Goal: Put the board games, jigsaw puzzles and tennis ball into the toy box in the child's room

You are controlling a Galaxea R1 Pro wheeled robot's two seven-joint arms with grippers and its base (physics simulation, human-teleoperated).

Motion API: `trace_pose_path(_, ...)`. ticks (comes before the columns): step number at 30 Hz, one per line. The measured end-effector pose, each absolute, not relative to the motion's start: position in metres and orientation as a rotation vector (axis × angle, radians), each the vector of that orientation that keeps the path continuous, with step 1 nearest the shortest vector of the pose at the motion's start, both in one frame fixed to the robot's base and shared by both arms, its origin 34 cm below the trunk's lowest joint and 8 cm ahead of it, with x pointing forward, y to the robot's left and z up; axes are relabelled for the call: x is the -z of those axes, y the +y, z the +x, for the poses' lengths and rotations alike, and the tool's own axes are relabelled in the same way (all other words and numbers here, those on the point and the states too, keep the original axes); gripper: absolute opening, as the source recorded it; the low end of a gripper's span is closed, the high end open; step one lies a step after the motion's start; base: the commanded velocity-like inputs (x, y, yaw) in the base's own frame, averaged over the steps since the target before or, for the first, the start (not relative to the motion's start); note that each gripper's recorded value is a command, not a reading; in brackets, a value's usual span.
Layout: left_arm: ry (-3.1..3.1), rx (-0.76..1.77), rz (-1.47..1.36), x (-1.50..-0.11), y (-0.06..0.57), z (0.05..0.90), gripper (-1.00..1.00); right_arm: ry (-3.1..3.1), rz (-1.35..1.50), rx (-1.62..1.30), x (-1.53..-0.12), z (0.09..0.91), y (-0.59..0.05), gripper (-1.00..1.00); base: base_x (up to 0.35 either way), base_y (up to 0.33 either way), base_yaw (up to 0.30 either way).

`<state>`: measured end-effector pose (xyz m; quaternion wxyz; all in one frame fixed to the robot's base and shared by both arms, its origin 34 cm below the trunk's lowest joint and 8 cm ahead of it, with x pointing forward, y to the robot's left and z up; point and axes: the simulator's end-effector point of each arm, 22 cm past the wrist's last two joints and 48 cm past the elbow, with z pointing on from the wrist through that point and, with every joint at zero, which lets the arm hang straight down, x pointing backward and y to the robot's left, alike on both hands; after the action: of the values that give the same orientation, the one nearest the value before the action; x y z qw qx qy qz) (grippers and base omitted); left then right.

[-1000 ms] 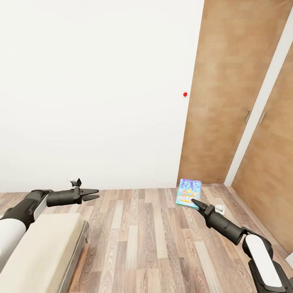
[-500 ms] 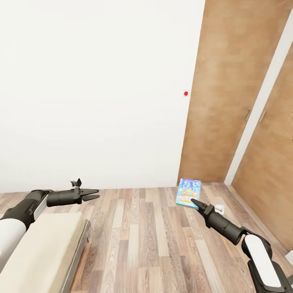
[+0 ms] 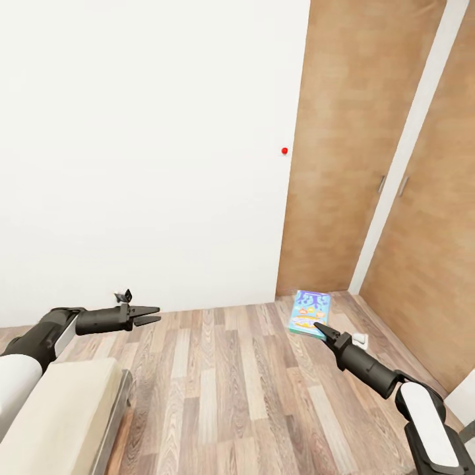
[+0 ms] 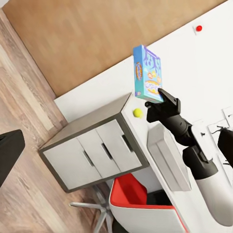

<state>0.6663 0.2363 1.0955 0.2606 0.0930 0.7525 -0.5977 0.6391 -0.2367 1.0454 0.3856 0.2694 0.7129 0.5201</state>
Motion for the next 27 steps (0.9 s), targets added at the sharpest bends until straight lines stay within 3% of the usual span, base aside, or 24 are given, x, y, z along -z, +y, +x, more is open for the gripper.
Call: trace_pose_path(27, 2.048, 1.625, 0.242, -1.088, 0.236, 0.668, 1.0, 1.835, 0.713, -1.321, -1.031, 0.639, -0.236, -1.0, -0.041, 0.0, -0.257)
